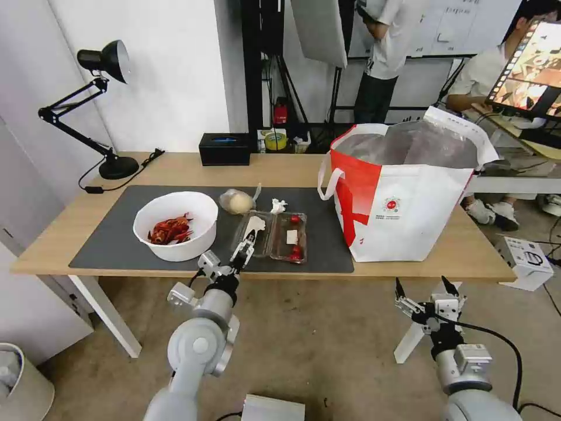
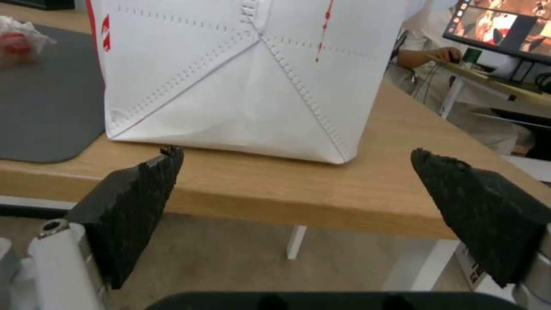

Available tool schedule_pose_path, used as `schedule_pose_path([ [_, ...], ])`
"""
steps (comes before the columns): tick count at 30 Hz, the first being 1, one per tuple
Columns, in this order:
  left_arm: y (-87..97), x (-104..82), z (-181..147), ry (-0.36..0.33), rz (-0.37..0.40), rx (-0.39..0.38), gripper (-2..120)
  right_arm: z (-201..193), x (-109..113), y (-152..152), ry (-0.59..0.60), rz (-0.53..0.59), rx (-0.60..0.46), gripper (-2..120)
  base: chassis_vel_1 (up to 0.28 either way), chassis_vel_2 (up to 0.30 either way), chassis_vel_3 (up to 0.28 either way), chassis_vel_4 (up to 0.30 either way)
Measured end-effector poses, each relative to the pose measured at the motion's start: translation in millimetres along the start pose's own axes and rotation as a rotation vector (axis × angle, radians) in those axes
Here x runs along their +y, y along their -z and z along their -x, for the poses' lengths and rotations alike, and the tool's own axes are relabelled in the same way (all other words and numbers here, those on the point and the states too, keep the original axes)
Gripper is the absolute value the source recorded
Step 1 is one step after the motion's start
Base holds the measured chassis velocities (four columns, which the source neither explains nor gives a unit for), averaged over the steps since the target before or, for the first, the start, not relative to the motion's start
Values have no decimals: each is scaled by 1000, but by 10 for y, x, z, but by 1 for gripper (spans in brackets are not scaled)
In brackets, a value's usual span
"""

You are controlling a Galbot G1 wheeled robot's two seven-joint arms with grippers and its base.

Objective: Pick up the trash from the table and place it into the takeout bag.

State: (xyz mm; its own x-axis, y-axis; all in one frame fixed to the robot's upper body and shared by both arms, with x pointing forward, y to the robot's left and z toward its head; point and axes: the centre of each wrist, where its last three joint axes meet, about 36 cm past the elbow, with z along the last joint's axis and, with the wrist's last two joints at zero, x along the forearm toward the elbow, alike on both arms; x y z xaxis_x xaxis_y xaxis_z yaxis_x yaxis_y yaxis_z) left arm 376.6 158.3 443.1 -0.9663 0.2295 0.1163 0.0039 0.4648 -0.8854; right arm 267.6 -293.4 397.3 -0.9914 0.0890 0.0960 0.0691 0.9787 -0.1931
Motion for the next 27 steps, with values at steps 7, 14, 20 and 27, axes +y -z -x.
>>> schedule_pose_path([
  [7,-37,-78,38,-46,39,-1,100,-9,-5,-2,0,-1,0,100,0,0,0,0],
  [14,-84,-122,100,-113,149,0,100,-19,-4,20,3,-3,-6,100,0,0,0,0],
  [20,-127,-85,114,-143,222,17,91,-29,8,34,6,-1,-9,100,0,0,0,0],
  [27,-155,-96,64,-185,259,25,72,-33,19,38,8,2,-10,100,0,0,0,0],
])
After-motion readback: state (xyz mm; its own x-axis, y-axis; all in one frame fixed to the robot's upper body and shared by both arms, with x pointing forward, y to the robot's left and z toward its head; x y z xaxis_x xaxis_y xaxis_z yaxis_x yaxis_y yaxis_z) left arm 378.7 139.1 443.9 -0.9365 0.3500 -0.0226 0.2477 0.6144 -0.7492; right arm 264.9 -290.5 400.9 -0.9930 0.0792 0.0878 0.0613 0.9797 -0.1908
